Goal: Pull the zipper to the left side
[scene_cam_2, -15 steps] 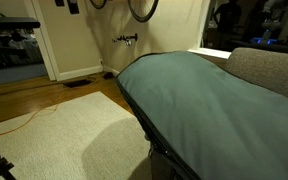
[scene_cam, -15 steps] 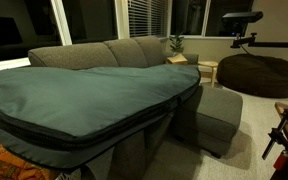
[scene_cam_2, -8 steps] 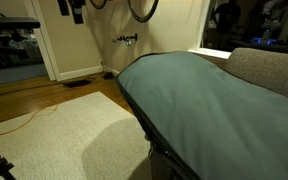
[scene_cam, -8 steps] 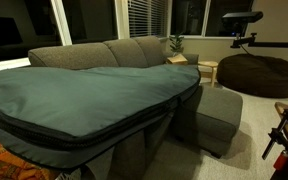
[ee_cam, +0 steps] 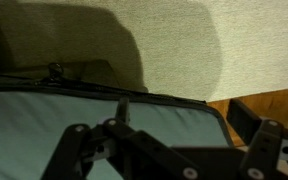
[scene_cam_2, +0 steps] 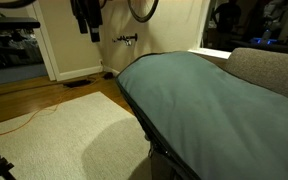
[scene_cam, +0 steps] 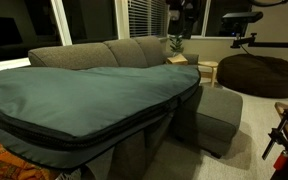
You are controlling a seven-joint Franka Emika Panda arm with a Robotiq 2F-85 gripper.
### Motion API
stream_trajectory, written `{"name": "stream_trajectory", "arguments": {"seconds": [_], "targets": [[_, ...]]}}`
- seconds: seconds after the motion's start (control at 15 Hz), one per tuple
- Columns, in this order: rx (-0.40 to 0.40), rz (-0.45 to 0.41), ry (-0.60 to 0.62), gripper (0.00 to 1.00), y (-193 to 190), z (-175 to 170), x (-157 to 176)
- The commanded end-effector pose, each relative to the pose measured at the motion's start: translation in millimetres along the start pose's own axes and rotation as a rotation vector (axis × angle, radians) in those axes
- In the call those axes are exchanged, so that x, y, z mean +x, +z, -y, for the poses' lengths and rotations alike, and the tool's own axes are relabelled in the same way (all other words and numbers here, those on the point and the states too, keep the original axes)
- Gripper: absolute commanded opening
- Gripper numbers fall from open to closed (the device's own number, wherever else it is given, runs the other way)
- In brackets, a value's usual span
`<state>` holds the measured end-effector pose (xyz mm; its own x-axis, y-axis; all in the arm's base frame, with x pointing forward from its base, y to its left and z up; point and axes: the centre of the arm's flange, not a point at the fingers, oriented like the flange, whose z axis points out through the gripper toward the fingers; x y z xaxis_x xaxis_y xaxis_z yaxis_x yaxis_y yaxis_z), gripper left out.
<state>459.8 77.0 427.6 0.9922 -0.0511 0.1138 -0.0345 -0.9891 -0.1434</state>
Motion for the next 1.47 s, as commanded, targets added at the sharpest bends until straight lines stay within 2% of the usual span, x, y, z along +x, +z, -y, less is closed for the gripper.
{"name": "stream_trajectory", "arguments": {"seconds": [0.0, 0.4, 0.87, 1.4], "targets": [[-0.059, -0.007, 0.070, 1.00, 17, -17, 13], [-0.165, 0.023, 0.175, 1.00, 48, -51, 19], [-0.246, 0.076, 0.282, 1.00, 78, -79, 19], [-0.263, 0.140, 0.352, 1.00, 116, -118, 17]]}}
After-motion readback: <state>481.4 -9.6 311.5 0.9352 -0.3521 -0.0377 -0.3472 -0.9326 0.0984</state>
